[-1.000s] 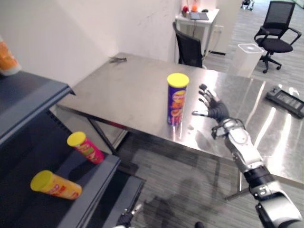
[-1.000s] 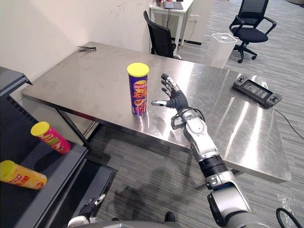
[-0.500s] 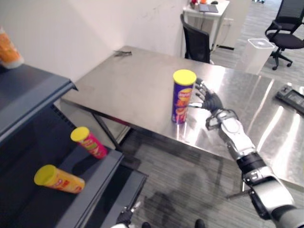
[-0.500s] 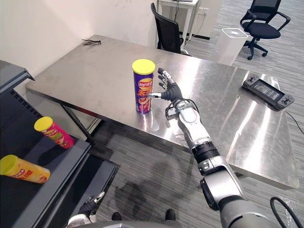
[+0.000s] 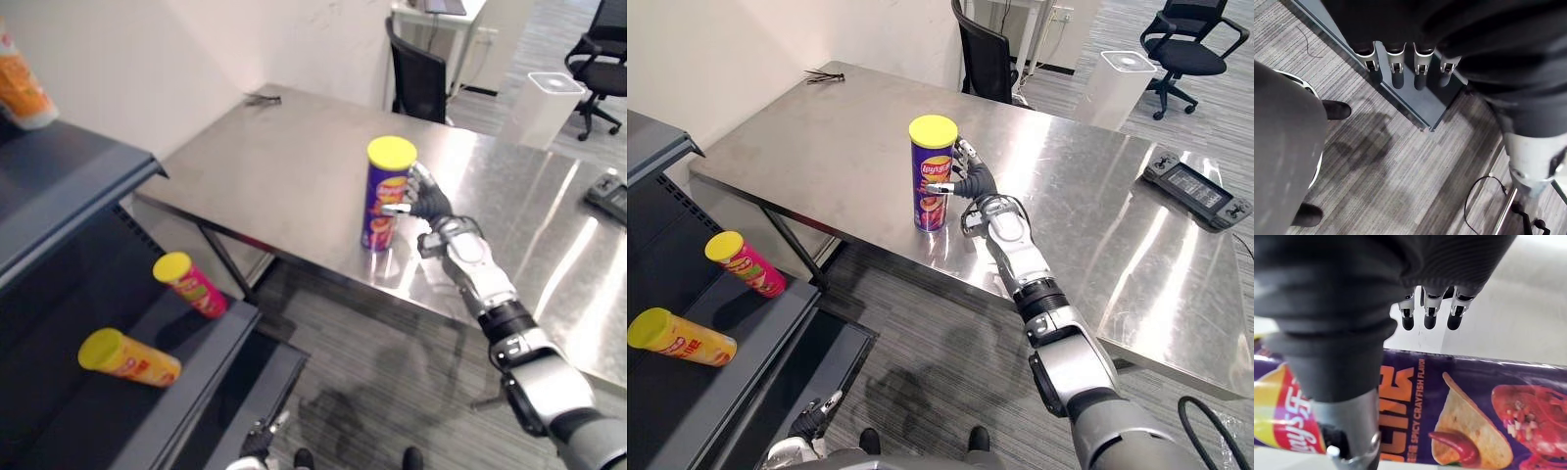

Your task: Put the gum and the chips on the shelf.

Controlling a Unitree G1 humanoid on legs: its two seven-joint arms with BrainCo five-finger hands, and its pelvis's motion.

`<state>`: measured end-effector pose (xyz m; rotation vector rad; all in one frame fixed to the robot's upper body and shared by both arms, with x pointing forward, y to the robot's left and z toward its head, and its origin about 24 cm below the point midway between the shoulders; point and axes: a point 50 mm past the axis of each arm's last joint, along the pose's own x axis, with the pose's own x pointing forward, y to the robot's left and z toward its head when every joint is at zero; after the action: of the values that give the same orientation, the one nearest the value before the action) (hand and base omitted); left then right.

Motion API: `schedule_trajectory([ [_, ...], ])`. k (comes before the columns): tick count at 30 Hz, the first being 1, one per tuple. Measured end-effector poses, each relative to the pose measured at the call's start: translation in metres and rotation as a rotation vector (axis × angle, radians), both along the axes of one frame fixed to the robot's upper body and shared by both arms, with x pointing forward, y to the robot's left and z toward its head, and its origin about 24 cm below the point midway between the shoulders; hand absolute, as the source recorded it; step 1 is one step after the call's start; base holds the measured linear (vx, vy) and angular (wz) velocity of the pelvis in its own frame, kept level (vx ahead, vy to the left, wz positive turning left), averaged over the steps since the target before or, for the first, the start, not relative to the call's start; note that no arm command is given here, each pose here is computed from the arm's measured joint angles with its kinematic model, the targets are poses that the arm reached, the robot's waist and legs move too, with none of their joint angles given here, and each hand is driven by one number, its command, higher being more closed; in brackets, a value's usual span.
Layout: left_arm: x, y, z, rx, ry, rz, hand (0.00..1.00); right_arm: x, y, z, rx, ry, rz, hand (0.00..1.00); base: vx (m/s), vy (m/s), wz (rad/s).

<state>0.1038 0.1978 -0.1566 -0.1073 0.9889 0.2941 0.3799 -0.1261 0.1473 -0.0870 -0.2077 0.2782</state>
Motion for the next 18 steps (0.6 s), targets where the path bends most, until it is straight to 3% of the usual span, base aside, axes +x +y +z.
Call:
schedule_trajectory([
  [12,0.004,0.0,0.001,-0.013,-0.015,0.032,0.0,0.002,0.017,0.009,0.015,-0.011,0.043,0.0,-0.01,-0.008,0.02],
  [13,0.005,0.0,0.001,-0.012,-0.017,0.032,0.0,0.003,0.016,0.008,0.014,-0.008,0.041,1.0,-0.01,-0.023,0.1],
  [18,0.005,0.0,0.002,-0.012,-0.021,0.034,0.0,0.003,0.025,0.002,0.008,0.017,0.061,1.0,-0.01,-0.014,0.05],
])
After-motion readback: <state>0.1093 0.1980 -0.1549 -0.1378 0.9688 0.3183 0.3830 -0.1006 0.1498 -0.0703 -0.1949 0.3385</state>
